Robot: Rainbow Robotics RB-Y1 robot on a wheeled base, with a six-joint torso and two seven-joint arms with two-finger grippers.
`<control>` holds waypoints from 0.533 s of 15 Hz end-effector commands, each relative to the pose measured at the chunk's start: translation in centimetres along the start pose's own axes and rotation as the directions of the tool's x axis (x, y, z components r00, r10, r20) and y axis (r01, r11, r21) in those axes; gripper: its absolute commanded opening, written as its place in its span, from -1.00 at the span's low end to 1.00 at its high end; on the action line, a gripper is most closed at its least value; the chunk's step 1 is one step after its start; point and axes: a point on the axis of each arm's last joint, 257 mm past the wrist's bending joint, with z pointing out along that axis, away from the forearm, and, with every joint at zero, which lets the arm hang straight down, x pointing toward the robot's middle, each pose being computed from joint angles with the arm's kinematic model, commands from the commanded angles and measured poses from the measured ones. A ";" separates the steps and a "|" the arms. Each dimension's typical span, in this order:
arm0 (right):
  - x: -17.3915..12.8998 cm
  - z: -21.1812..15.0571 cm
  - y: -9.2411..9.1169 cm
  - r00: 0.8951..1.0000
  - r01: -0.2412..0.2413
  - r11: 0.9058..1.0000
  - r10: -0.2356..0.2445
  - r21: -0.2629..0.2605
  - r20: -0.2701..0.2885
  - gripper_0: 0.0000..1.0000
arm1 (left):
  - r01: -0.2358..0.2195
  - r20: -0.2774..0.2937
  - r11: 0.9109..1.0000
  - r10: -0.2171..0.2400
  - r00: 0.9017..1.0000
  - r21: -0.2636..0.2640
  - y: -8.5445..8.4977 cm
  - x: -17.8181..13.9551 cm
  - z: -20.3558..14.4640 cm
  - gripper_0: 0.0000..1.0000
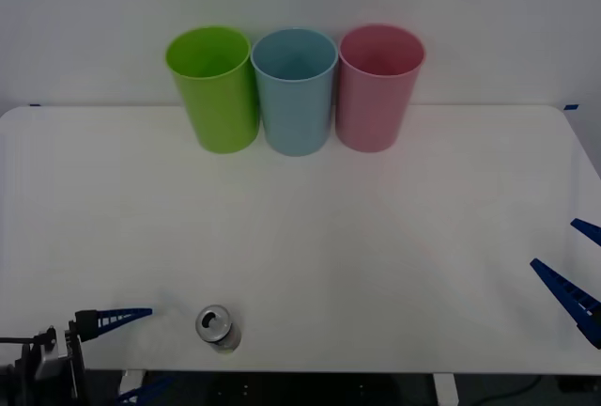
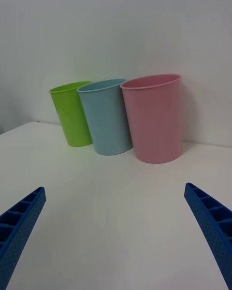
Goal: Grasp the object on the table and drop it into the matching bin: aluminum can to the light blue bin, PET bottle to the pink bin.
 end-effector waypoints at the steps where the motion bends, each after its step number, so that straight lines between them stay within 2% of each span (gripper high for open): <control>1: 0.0 0.0 0.0 1.000 0.000 1.000 0.000 0.000 0.000 1.00 | -0.010 0.025 1.000 0.010 1.000 0.025 -0.3 0.5 1.6 1.00; 8: 0.0 0.0 0.0 1.000 0.000 1.000 0.000 0.000 0.000 1.00 | -0.004 0.086 1.000 0.004 0.996 0.000 -1.3 0.3 5.3 1.00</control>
